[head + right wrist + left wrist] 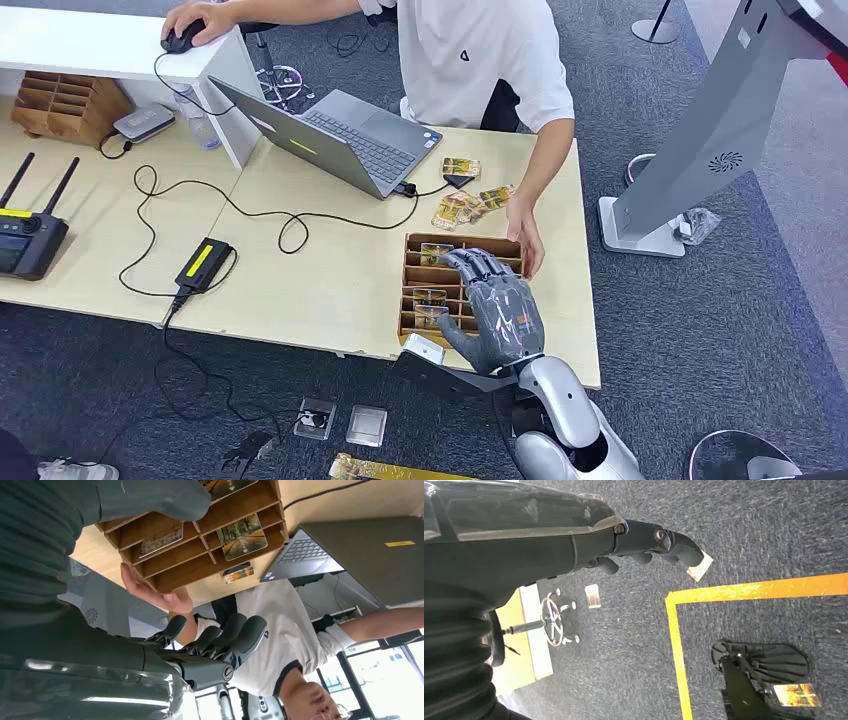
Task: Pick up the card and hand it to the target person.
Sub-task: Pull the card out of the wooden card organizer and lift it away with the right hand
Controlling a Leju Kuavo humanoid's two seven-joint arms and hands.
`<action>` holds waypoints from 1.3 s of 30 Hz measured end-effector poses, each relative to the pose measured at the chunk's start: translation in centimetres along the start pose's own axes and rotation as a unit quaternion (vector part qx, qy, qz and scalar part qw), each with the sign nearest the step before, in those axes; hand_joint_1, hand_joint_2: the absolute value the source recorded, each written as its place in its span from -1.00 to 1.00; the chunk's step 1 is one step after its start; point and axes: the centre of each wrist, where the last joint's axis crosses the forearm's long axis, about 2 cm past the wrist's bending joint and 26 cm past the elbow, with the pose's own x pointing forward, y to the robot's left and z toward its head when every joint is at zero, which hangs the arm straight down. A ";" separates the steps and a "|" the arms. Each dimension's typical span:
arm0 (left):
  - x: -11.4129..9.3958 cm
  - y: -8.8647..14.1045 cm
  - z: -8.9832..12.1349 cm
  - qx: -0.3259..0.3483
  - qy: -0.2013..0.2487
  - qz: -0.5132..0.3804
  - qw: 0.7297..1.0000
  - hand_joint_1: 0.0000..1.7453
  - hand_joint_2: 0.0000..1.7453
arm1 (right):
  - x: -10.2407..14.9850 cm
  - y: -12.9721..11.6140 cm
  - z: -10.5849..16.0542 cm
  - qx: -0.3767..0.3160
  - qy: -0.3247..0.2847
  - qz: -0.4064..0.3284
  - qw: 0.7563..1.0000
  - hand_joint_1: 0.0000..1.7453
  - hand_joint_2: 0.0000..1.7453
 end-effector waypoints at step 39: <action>0.6 0.0 0.1 -0.002 -0.002 -0.006 1.000 -1.00 1.00 | -5.9 3.3 -0.7 0.013 0.076 0.012 0.997 -0.01 1.00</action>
